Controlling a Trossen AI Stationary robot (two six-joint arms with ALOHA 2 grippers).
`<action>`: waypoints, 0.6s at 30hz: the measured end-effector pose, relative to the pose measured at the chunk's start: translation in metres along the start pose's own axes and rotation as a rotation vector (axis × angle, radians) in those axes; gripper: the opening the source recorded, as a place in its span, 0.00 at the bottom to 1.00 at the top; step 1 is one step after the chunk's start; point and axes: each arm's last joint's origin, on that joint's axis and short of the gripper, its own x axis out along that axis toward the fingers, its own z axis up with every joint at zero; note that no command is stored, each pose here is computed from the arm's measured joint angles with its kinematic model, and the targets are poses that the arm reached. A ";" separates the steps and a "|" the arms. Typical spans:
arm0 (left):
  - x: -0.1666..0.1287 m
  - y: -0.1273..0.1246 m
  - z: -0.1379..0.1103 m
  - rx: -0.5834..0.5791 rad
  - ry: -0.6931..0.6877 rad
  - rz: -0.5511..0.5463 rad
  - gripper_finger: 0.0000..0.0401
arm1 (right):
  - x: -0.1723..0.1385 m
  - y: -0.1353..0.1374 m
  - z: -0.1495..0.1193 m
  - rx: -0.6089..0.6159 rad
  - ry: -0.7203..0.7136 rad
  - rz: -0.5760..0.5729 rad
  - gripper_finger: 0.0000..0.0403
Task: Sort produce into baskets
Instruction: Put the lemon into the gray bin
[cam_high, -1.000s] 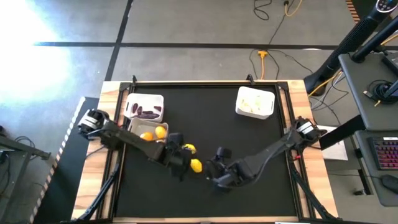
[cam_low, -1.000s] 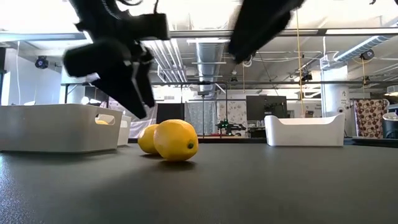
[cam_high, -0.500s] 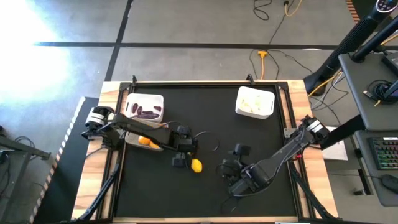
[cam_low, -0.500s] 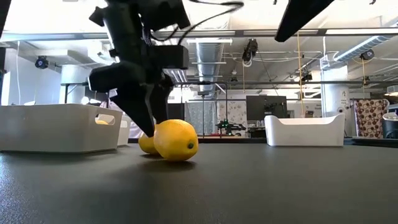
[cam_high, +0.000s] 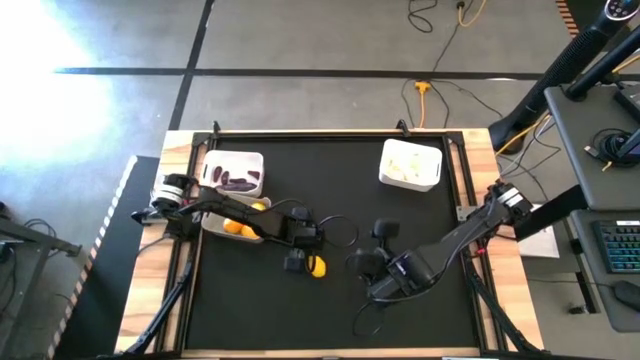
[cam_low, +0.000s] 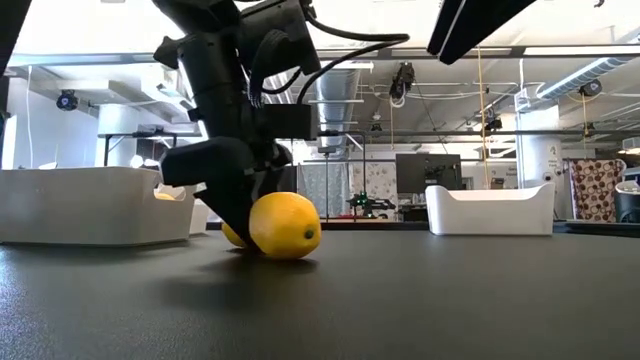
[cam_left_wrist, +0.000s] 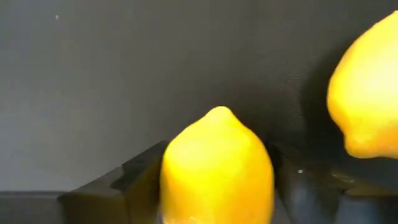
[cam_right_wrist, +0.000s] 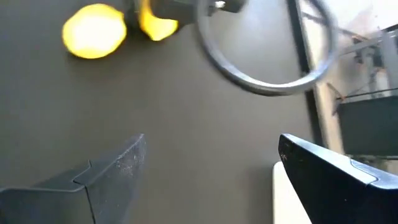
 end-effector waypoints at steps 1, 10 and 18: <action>-0.001 0.000 0.000 -0.010 -0.002 0.000 0.61 | -0.001 -0.003 0.000 -0.002 -0.002 -0.011 0.90; -0.045 0.013 -0.009 -0.040 0.021 0.081 0.46 | -0.004 -0.025 0.003 -0.037 -0.029 -0.071 0.90; -0.120 0.034 -0.046 -0.135 0.118 0.322 0.49 | 0.007 -0.034 0.001 -0.030 0.012 -0.096 0.90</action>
